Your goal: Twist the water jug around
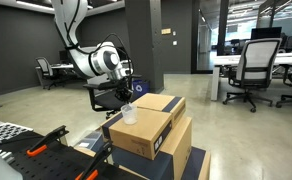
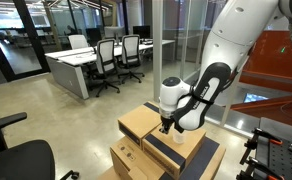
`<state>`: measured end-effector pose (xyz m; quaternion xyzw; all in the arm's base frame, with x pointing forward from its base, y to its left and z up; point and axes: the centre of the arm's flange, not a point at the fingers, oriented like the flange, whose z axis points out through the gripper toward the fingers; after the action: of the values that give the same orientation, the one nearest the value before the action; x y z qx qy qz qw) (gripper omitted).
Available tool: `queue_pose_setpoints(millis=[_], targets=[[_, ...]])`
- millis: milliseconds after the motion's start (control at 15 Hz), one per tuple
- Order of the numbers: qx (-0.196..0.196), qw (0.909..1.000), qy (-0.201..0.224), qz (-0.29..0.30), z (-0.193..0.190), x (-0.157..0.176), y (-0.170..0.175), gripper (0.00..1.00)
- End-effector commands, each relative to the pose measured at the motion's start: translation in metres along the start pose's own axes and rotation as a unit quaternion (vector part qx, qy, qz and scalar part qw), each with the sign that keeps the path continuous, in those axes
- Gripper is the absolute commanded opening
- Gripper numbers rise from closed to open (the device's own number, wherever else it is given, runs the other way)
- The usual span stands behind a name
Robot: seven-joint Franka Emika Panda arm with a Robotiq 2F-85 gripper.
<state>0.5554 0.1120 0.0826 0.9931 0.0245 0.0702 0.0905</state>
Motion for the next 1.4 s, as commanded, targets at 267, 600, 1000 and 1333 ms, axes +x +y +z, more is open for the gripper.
queue_pose_setpoints(millis=[267,600,1000,1333], targets=[[-0.004,0.9999,-0.002,0.013,0.006,0.013,0.007,0.06],[-0.004,0.9997,-0.004,0.023,0.007,0.018,0.016,0.06],[-0.001,0.9995,-0.007,0.03,0.009,0.018,0.024,0.06],[-0.001,0.9992,-0.009,0.038,0.01,0.019,0.033,0.06]])
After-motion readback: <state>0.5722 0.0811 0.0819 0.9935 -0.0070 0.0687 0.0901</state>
